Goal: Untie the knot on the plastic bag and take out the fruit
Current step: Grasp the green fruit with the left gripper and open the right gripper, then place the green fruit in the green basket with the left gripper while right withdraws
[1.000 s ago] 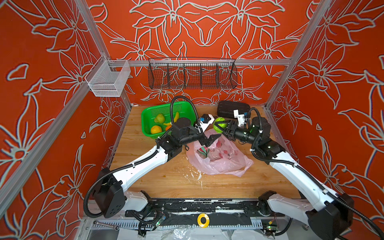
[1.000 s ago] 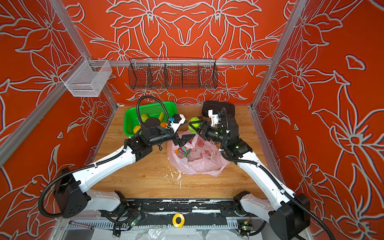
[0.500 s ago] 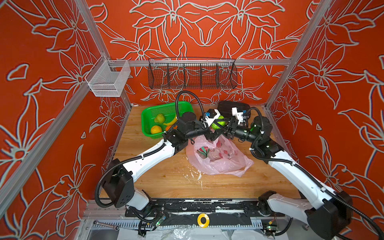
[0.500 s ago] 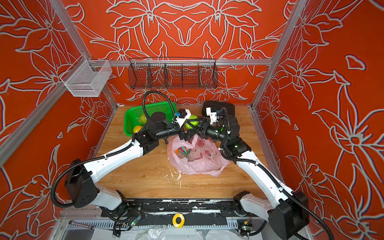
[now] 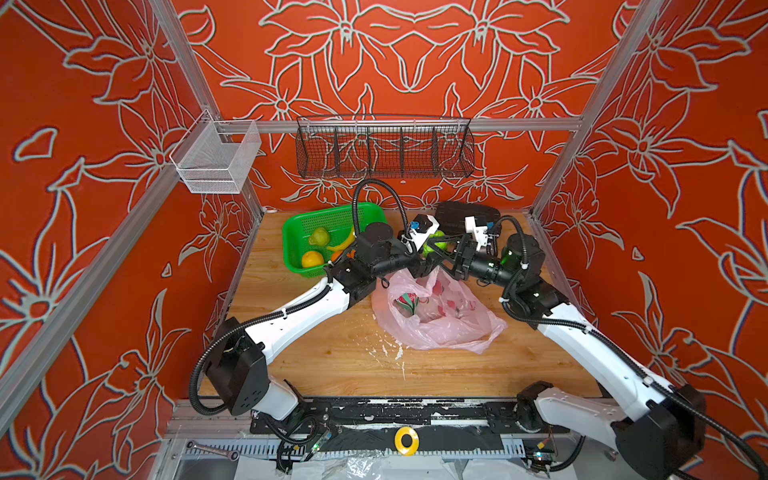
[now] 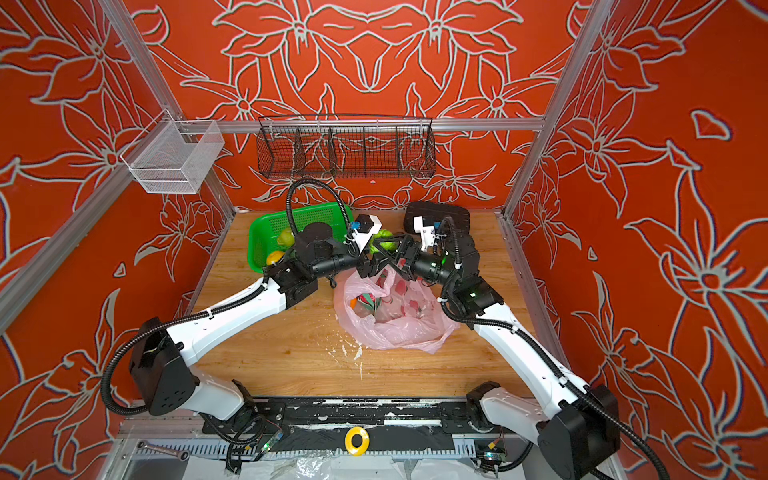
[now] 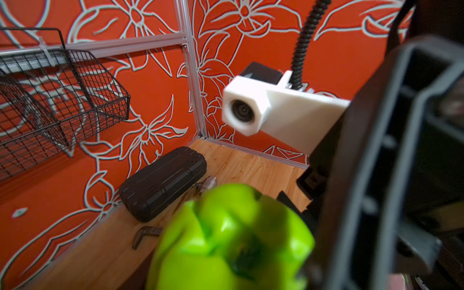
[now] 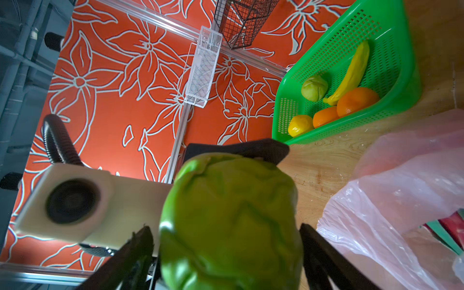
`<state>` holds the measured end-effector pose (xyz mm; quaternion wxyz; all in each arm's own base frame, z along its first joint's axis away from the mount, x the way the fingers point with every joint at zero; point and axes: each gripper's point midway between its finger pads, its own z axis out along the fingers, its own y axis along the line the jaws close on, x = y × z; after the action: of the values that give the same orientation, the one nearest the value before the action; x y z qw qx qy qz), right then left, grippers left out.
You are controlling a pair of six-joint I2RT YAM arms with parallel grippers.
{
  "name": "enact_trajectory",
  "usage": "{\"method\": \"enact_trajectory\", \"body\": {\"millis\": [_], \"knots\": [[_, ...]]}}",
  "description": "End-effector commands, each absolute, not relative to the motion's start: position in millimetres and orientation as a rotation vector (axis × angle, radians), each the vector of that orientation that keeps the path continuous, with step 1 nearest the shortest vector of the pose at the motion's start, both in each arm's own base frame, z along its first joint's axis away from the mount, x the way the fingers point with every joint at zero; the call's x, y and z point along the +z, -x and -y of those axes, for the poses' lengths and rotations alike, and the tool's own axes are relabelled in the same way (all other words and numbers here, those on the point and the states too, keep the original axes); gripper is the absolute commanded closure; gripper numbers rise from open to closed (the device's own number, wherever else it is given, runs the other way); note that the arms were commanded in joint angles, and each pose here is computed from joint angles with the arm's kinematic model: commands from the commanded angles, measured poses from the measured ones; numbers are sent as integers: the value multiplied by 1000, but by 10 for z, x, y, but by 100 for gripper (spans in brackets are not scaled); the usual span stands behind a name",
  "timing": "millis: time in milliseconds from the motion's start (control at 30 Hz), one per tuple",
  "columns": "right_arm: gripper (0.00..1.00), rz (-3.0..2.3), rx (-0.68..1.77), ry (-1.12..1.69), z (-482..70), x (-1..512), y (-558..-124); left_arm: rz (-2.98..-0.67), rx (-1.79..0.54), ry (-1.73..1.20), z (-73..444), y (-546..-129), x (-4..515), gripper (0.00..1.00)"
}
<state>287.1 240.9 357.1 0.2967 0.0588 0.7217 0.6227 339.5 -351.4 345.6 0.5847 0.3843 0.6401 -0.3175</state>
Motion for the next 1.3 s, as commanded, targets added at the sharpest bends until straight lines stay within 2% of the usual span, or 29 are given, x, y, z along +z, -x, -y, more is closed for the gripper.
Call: {"method": "enact_trajectory", "body": {"millis": [0, 200, 500, 767, 867, 1033, 1267], "knots": [[3, -1826, 1521, -168, -2184, 3742, -2838, -1528, -717, -797, 3355, -3477, 3615, 47], [3, -1786, 1315, -112, -1964, 3788, -2757, -1771, -629, -540, 2826, -3910, 3432, 48], [3, -1791, 1317, 84, -2125, 3728, -2687, -2180, -531, -22, 1604, -4663, 2646, 47], [3, -1803, 1304, 137, -2175, 3627, -2705, -2438, -499, 319, 883, -5079, 1848, 48], [3, -1819, 1295, 138, -2172, 3584, -2697, -2513, -453, 415, 666, -5271, 1589, 48], [3, -1829, 1282, 126, -2151, 3520, -2698, -2583, -264, 419, 460, -5635, 1284, 48], [3, -1824, 1278, 122, -2132, 3557, -2681, -2611, -223, 426, 436, -5937, 972, 45]]}}
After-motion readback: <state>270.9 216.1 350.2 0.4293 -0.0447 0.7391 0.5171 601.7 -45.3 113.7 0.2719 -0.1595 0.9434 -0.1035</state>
